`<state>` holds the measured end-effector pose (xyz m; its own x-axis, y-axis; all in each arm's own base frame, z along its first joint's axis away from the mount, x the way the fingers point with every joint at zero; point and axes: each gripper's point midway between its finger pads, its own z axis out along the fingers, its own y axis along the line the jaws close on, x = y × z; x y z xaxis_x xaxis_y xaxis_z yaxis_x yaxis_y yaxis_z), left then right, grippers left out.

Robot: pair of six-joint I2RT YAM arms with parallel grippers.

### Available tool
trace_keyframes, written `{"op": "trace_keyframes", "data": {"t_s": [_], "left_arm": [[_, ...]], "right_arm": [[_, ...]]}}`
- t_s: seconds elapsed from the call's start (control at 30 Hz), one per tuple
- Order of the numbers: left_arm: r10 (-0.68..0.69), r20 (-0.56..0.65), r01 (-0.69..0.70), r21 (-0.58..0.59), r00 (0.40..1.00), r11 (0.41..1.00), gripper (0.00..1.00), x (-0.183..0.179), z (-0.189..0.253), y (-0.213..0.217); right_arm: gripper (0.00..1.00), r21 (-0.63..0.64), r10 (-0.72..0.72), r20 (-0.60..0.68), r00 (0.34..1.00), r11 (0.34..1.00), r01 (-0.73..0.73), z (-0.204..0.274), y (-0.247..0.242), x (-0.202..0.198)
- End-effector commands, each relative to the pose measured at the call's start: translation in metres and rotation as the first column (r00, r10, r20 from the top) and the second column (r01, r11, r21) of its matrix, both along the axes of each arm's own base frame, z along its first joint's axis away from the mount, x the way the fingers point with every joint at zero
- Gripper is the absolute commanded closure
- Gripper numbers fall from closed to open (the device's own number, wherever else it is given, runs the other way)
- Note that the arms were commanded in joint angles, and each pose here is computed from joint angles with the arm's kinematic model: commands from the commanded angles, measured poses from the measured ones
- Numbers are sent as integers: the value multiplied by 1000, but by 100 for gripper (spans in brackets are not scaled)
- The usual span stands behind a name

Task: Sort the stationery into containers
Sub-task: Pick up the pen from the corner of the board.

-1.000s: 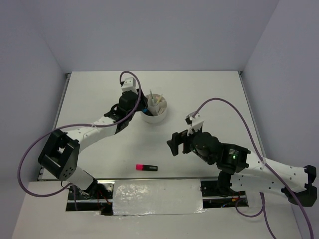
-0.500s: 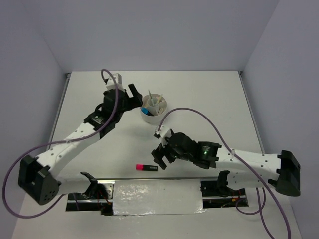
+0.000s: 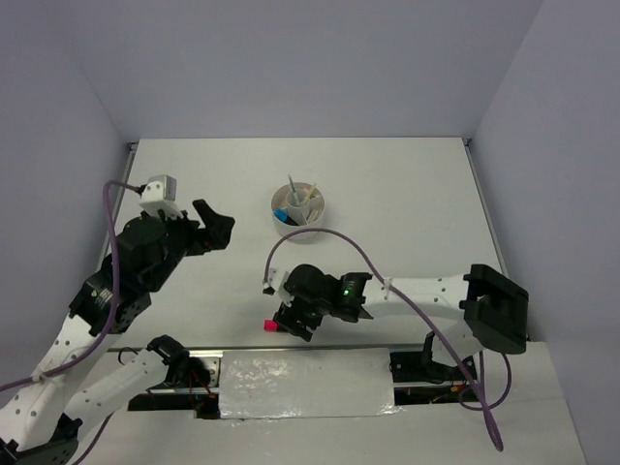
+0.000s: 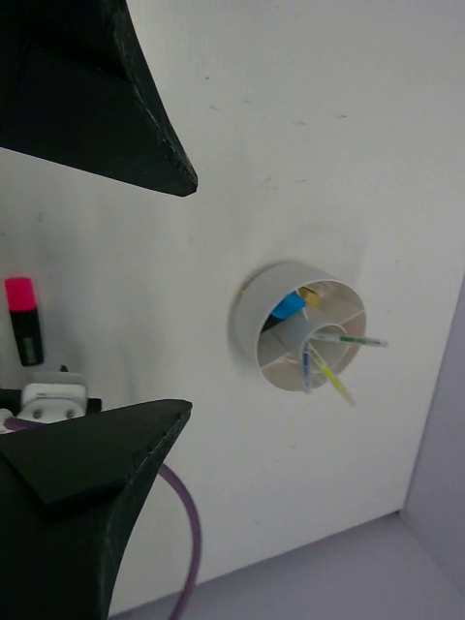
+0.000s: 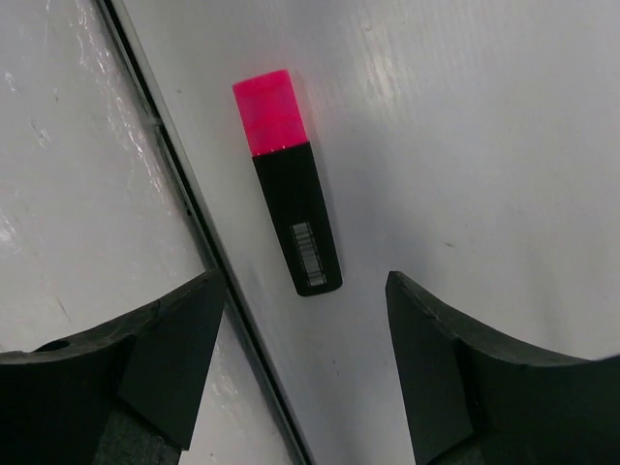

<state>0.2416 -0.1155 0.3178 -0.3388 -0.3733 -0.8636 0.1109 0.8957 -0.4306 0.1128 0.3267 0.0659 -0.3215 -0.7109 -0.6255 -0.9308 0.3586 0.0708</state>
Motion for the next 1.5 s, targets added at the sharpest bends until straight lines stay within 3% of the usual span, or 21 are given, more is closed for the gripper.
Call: {"op": "trace_keyframes", "data": {"t_s": [0.0, 0.2, 0.47, 0.6, 0.67, 0.7, 0.8, 0.87, 1.07, 1.2, 1.33, 1.47], "left_arm": [[-59, -77, 68, 114, 995, 991, 1, -19, -40, 7], [-51, -77, 61, 139, 996, 988, 1, -30, -61, 18], [-74, -70, 82, 127, 995, 988, 1, -32, -60, 14], [-94, -58, 100, 116, 994, 988, 1, -33, -58, 11], [-95, -62, 102, 117, 994, 988, 1, -34, -59, 11], [-96, -63, 103, 114, 993, 988, 1, -34, -59, 11], [-112, -64, 118, 98, 992, 988, 1, -34, -59, 6], [-125, -73, 131, 74, 989, 989, 1, -35, -60, 2], [-253, -73, 247, -84, 965, 965, 1, -40, -65, -33], [-383, -19, 370, -216, 924, 904, 1, -45, -53, -65], [-543, 36, 523, -331, 839, 786, 2, -58, -42, -98], [-589, 25, 553, -378, 808, 743, 9, -61, -44, -110]], "right_arm": [[26, -14, 74, 17, 997, 997, -74, 4, 16, -1], [29, -68, 69, 33, 997, 995, -66, -14, 21, 2], [43, -176, 70, 48, 996, 983, -61, -49, 20, 2], [59, -220, 31, 146, 989, 976, 2, -61, 16, 14], [76, -234, 27, 163, 986, 972, 12, -64, 14, 16], [80, -230, 27, 167, 986, 973, 13, -63, 14, 16], [89, -167, 11, 177, 984, 986, 19, -52, 19, 15], [90, -102, -10, 182, 983, 994, 29, -39, 24, 15], [91, 237, -96, 192, 977, 970, 49, 43, 35, 11], [91, 358, -156, 205, 966, 931, 74, 77, 29, 14], [92, 423, -216, 222, 951, 900, 106, 103, 19, 19], [92, 490, -286, 236, 929, 861, 140, 127, 4, 25]]}}
